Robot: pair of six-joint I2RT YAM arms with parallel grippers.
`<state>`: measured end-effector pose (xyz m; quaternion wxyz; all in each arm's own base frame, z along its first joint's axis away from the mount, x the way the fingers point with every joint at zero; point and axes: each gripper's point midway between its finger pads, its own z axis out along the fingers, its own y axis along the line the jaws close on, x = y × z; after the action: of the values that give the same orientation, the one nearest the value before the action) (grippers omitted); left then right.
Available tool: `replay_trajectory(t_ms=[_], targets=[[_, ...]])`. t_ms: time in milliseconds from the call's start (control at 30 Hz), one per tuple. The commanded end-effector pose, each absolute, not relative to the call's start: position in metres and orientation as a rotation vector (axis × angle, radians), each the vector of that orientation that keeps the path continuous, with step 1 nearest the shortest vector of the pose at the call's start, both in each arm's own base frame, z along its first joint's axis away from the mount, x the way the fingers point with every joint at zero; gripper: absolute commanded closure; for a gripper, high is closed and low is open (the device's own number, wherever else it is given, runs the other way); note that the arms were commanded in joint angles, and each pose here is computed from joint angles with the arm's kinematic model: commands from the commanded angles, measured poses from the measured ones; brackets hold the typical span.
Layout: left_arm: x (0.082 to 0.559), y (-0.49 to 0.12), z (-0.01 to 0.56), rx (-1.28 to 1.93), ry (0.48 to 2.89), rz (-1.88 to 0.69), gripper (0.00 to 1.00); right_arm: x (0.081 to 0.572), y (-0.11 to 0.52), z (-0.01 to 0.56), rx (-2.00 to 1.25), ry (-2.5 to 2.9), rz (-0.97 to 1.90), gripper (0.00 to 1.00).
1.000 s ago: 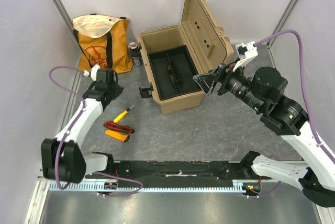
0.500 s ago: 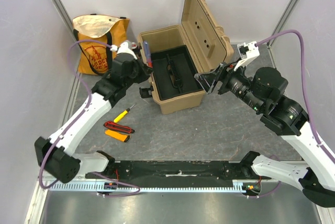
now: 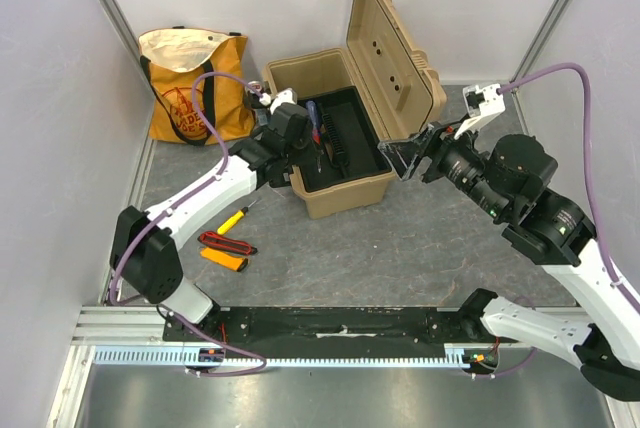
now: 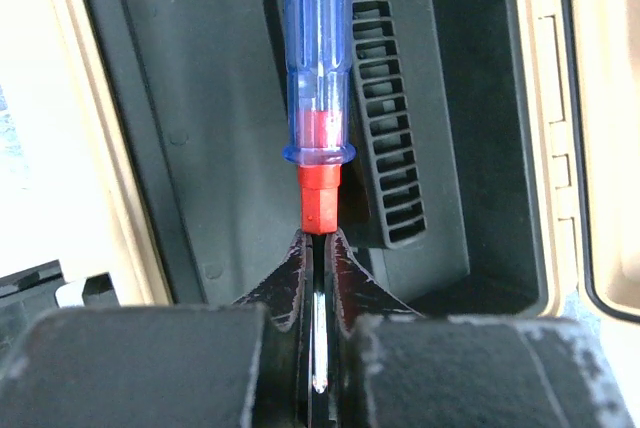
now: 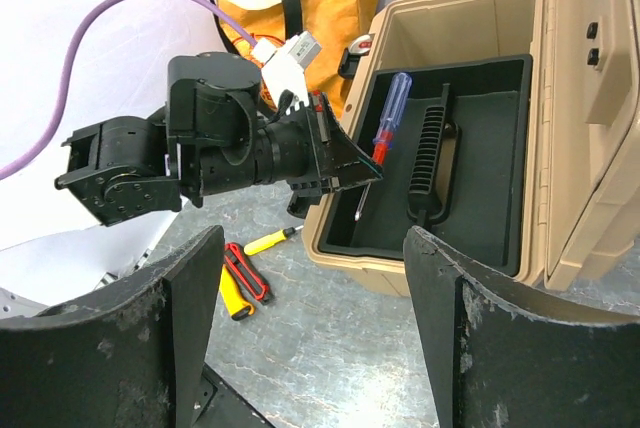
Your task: Pack the tool kit
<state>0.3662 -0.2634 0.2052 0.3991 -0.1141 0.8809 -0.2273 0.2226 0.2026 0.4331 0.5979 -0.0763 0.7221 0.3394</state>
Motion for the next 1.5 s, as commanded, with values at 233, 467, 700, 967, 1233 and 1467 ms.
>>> replay_trajectory(t_ms=[233, 467, 700, 967, 1233, 1467], targets=[[0.393, -0.273, 0.196, -0.425, 2.233, -0.517, 0.85, 0.221, 0.192, 0.44, -0.14, 1.644, 0.769, 0.2], [0.394, -0.275, 0.193, -0.431, 2.247, -0.517, 0.65, 0.22, 0.188, 0.442, -0.133, 1.638, 0.76, 0.2], [0.39, -0.268, 0.23, -0.407, 2.181, -0.575, 0.56, 0.22, 0.187, 0.44, -0.128, 1.644, 0.756, 0.19], [0.364, -0.214, 0.275, -0.372, 2.068, -0.49, 0.56, 0.224, 0.191, 0.435, -0.125, 1.663, 0.75, 0.19], [0.33, -0.104, 0.241, -0.588, 2.048, -0.319, 0.52, 0.226, 0.195, 0.436, -0.124, 1.666, 0.763, 0.19], [0.306, -0.043, 0.169, -0.823, 2.165, -0.185, 0.36, 0.227, 0.196, 0.437, -0.122, 1.67, 0.766, 0.19]])
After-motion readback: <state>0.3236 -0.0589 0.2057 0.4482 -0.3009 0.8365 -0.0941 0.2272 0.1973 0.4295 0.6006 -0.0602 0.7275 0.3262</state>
